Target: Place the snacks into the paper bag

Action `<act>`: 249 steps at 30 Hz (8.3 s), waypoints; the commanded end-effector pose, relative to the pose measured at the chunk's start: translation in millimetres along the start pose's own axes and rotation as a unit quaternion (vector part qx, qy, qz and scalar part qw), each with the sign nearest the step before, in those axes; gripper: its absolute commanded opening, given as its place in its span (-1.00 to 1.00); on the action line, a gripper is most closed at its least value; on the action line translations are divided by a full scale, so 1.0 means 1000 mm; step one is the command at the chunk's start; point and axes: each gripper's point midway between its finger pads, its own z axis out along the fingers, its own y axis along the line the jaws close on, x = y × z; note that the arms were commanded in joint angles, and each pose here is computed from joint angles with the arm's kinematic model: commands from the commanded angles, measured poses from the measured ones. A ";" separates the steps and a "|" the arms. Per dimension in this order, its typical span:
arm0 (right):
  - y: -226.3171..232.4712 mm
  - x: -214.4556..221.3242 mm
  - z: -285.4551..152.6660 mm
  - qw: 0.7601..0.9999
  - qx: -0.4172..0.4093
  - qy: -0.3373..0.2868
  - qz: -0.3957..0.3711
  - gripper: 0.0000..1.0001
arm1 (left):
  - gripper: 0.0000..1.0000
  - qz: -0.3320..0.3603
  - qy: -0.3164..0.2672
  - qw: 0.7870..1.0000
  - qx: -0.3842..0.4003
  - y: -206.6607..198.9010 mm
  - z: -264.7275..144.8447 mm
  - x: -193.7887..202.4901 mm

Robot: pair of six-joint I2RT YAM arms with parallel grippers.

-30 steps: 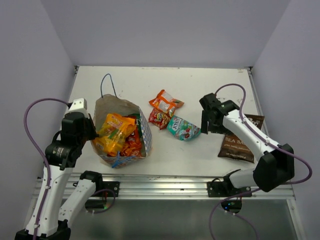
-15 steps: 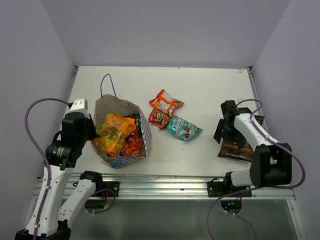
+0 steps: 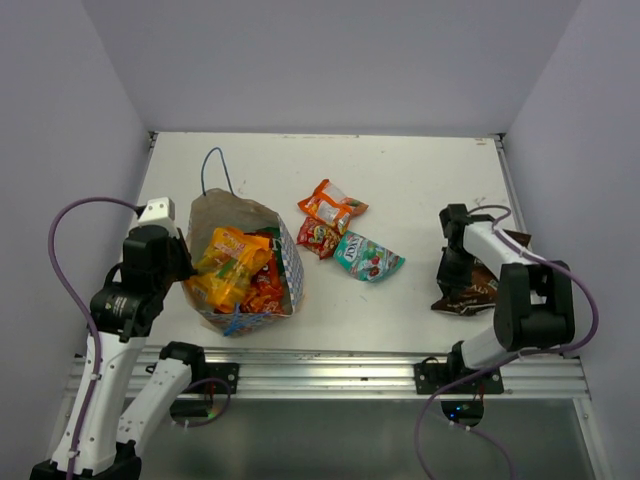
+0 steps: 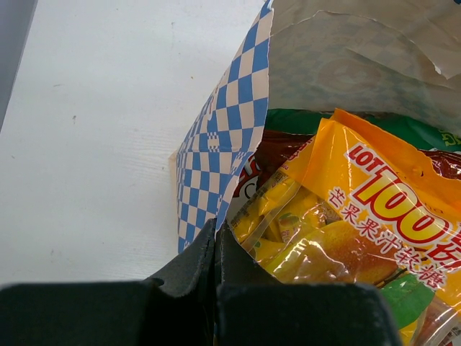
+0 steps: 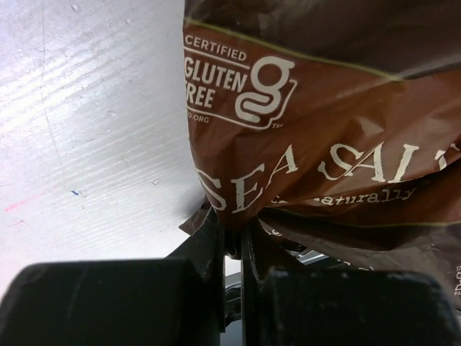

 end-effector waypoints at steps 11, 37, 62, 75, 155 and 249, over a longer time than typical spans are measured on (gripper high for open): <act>0.136 -0.068 -0.278 0.888 -0.341 -0.261 -0.166 -1.00 | -1.00 0.006 -0.024 0.999 0.030 -0.015 0.007 -0.017; 0.315 0.231 -0.346 0.668 -0.495 0.010 -0.556 -1.00 | -1.00 0.004 -0.027 1.000 0.012 -0.010 0.009 -0.022; 0.356 0.227 -0.281 0.711 -0.393 -0.015 -0.583 -1.00 | -1.00 0.006 -0.027 0.999 0.017 -0.011 0.004 -0.023; 0.387 0.163 -0.248 0.782 -0.371 -0.023 -0.500 -1.00 | -1.00 0.008 -0.027 0.999 0.027 -0.014 0.004 -0.023; 0.242 -0.042 -0.388 0.815 -0.360 -0.329 -0.314 -1.00 | -1.00 0.013 -0.023 1.000 -0.006 -0.006 0.008 -0.031; 0.343 0.092 -0.452 0.663 -0.450 -0.415 -0.431 0.98 | -1.00 0.007 -0.020 1.000 -0.011 -0.005 0.009 -0.030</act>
